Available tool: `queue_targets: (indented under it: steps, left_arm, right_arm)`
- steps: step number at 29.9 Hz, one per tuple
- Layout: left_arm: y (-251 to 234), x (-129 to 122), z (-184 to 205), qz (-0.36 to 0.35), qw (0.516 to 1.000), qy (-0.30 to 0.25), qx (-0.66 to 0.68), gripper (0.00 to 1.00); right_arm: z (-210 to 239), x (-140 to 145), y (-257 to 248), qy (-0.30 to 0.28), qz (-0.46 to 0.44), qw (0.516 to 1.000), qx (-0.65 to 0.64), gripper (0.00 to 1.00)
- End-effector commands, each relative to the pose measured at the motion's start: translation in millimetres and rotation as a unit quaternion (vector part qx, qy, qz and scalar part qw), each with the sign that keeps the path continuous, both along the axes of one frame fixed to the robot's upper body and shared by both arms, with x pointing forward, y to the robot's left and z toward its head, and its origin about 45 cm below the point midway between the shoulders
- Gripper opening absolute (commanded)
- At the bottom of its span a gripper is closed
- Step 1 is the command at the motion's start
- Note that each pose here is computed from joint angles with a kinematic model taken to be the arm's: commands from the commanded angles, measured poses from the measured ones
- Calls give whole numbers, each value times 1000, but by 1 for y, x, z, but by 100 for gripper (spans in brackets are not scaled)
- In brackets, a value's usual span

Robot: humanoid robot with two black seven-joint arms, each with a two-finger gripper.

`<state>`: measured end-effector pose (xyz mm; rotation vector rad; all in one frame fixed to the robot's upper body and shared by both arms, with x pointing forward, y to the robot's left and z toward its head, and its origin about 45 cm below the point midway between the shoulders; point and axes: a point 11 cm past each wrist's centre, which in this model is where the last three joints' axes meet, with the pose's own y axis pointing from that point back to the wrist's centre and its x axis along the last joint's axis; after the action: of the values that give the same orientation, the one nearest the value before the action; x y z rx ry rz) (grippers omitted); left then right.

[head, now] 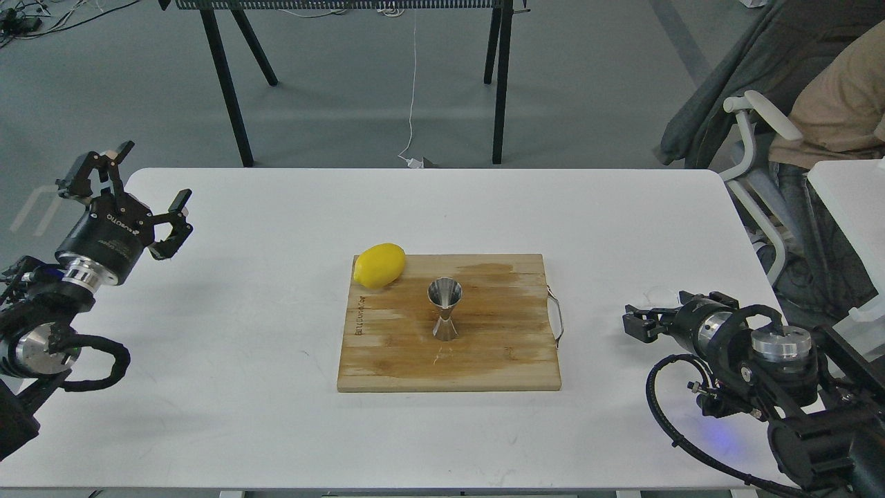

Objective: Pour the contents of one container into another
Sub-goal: 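Lower the right gripper to the clear glass cup and grasp it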

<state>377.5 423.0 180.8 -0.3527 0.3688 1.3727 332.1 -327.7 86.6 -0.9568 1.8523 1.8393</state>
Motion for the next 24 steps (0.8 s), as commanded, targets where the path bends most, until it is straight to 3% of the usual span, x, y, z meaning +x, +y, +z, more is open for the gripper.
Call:
queue_targets:
  steps: [1, 13, 24]
  left_arm:
    - [0, 0, 0, 0, 1000, 0, 0, 99]
    - [1, -1, -8, 8, 1000, 7, -2, 99]
    - [1, -1, -9, 9, 1000, 8, -1, 99]
  right_arm:
    - [0, 0, 1, 0, 1, 1000, 1, 85]
    - [-5, -3, 7, 7, 12, 1000, -2, 65]
    - [-6, -5, 6, 9, 12, 1000, -3, 56]
